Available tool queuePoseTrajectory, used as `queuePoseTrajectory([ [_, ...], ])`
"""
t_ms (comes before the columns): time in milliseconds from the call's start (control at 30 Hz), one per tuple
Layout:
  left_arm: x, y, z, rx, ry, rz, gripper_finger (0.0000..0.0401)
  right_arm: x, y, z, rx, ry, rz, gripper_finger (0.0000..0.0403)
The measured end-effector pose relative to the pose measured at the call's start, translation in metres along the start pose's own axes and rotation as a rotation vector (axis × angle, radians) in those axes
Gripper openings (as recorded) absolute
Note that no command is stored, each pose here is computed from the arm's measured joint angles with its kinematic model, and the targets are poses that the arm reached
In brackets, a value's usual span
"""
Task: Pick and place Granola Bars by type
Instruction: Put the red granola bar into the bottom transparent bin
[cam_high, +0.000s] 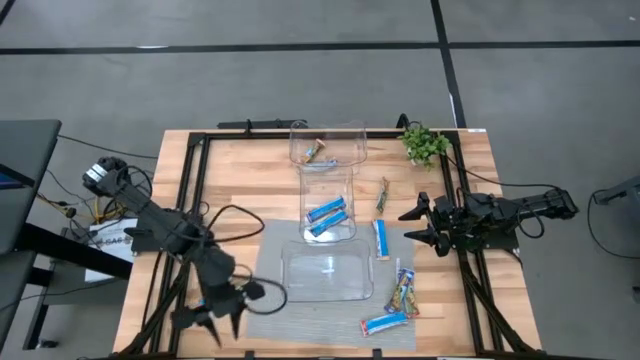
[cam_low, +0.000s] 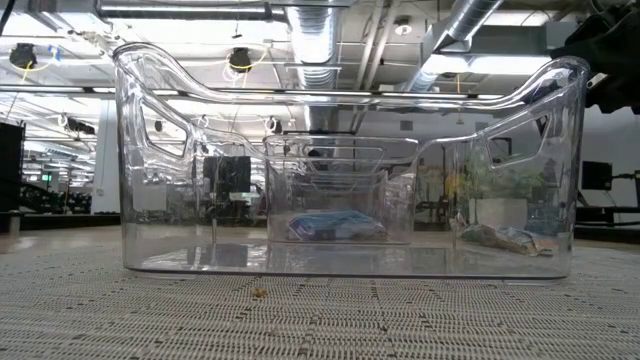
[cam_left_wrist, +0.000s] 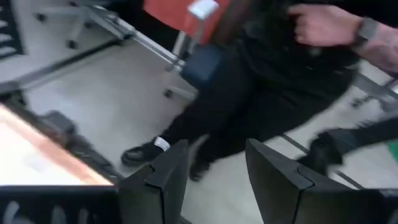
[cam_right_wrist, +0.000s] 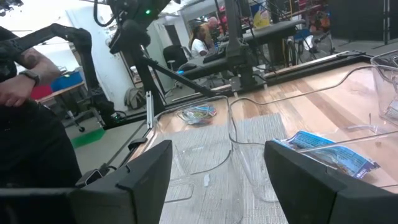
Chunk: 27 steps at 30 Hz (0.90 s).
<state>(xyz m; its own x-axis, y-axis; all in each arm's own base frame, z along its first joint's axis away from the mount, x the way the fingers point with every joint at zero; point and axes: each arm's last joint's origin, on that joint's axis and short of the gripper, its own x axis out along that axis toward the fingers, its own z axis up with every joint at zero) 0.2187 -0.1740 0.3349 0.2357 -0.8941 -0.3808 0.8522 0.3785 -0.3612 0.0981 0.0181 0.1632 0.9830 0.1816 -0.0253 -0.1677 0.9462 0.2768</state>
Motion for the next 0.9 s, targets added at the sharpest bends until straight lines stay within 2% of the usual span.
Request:
queuePoseTrajectory([
  [100,0.001,-0.01,-0.001,0.007,0.013,-0.027,0.0153,0.0,0.0,0.0,0.0,0.0,0.0,0.0249],
  [267,-0.001,-0.017,-0.011,-0.01,0.096,0.06,0.0153,0.0,0.0,0.0,0.0,0.0,0.0,0.0249],
  [433,-0.001,-0.022,-0.029,-0.012,0.272,0.16,0.0153,0.0,0.0,0.0,0.0,0.0,0.0,0.0249],
  [567,-0.001,-0.028,-0.044,-0.077,0.407,0.246,0.0153,0.0,0.0,0.0,0.0,0.0,0.0,0.0249],
  [700,0.001,-0.028,-0.061,-0.229,0.488,0.351,0.0153,0.0,0.0,0.0,0.0,0.0,0.0,0.0249],
  [900,0.004,-0.022,-0.085,-0.594,0.512,0.474,0.0153,0.0,0.0,0.0,0.0,0.0,0.0,0.0249],
])
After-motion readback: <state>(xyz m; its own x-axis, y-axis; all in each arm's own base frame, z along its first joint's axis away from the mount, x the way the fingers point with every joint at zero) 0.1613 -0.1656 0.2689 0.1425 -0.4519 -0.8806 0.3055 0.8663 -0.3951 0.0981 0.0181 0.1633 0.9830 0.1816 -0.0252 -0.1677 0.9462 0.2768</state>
